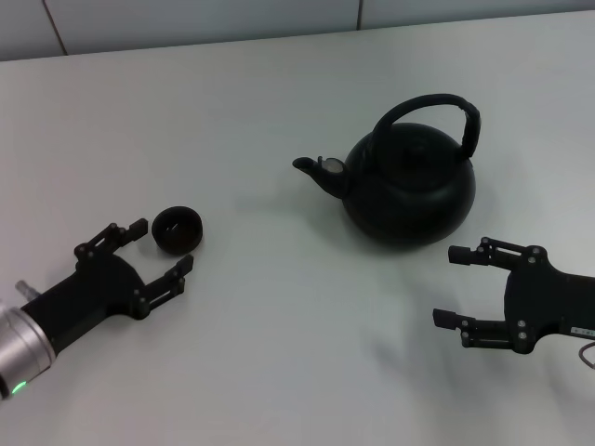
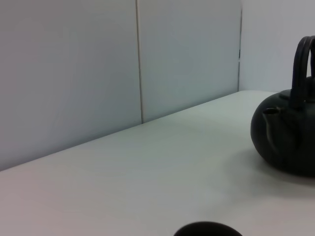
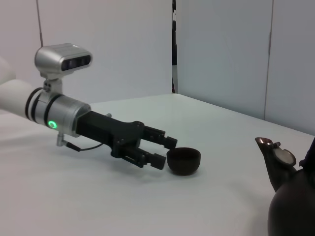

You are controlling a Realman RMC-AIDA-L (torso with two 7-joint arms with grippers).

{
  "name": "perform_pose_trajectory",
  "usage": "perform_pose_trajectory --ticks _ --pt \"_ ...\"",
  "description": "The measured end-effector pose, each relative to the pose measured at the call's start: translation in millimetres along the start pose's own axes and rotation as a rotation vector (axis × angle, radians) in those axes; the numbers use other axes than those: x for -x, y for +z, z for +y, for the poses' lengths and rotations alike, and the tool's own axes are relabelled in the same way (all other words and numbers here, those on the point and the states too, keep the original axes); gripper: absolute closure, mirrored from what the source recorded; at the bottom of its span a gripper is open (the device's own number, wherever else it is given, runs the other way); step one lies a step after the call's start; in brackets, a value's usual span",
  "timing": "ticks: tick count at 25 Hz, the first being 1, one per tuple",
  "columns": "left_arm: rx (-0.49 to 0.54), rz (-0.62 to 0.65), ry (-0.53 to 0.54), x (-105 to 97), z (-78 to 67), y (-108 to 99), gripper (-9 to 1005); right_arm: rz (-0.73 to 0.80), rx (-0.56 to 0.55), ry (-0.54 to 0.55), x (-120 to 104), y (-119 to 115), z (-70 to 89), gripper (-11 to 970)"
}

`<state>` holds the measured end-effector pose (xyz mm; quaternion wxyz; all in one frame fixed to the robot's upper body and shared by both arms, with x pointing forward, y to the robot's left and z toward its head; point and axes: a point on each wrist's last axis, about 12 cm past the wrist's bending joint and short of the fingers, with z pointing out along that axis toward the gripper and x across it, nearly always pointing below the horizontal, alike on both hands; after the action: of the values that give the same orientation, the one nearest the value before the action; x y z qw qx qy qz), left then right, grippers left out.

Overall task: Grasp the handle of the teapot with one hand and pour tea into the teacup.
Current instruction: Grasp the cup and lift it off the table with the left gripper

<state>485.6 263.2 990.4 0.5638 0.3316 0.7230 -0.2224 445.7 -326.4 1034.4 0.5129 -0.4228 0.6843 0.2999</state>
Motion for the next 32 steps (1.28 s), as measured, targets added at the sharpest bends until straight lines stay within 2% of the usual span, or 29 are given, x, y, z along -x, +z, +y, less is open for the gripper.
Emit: perform_pose_trajectory --ticks 4,14,32 --pt "-0.009 0.009 0.008 7 4.1 13 215 0.0 0.0 -0.003 0 0 -0.1 158" --pt "-0.007 0.037 0.013 12 7.5 29 217 0.002 -0.002 -0.006 0 0 -0.8 158" --pt "-0.01 0.043 0.01 13 7.1 34 222 -0.002 0.001 -0.011 2 1 -2.1 158"
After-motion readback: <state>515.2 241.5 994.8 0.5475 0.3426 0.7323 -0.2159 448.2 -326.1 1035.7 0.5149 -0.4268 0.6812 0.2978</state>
